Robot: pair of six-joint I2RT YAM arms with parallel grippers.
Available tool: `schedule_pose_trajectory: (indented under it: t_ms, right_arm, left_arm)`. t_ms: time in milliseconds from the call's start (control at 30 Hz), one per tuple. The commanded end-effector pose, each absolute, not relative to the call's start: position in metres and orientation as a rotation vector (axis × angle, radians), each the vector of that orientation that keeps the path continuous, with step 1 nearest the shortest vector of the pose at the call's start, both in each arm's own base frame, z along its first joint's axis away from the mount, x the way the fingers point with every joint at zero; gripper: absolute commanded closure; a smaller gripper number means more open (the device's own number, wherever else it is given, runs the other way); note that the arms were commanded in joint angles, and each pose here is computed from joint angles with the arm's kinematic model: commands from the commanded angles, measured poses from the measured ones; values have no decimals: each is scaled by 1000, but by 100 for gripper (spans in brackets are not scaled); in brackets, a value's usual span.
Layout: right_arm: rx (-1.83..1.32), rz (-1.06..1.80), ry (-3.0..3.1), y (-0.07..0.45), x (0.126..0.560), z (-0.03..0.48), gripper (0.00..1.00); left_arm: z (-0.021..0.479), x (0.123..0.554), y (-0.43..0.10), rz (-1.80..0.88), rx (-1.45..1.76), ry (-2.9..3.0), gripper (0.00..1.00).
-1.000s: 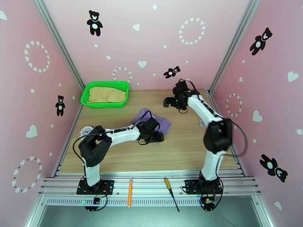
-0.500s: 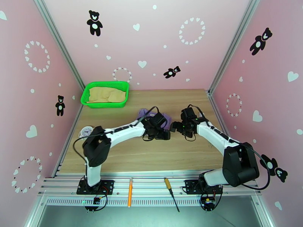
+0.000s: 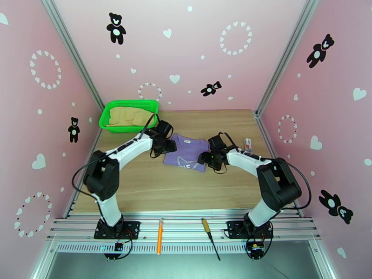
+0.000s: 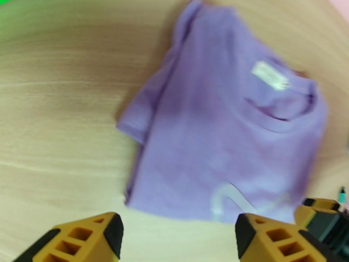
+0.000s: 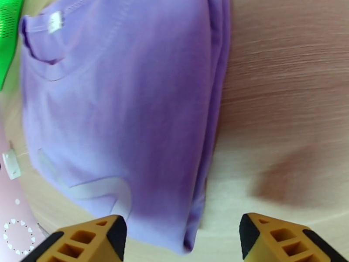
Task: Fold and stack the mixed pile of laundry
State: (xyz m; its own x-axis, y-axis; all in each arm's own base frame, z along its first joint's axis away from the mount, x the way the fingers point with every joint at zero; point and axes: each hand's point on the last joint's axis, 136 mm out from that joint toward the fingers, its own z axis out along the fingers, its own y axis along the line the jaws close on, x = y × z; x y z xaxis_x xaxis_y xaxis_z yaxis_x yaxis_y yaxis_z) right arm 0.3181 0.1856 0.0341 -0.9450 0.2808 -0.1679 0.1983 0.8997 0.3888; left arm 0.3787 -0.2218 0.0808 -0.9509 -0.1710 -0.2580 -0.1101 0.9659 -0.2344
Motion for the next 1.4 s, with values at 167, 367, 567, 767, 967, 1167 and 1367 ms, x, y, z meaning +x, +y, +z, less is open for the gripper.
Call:
schedule_pose_trajectory:
  t_ms: [167,367,567,767,967,1167,1367]
  right_arm:
    - [423,513,2857,204,345,3,57]
    - [403,466,2898,207,355,-16,76]
    - [248,450,2909,228,396,-13,77]
    - [170,480,2872,252,457,-13,78]
    - [191,594,2821,271,515,-15,78]
    - [226,648,2767,275,556,-17,78]
    - [309,698,2720,266,581,-29,77]
  left_arm:
    - [35,386,-213,-146,-202,2898,29]
    - [-6,368,-217,-193,-271,2959,45]
    - [-16,388,-205,-87,-317,2937,68]
    - [-7,449,-188,-84,-402,2860,73]
    - [-2,510,-175,-15,-390,2826,73]
    - [-1,551,-144,105,-439,2792,73]
    - [-11,570,-121,37,-547,2775,71]
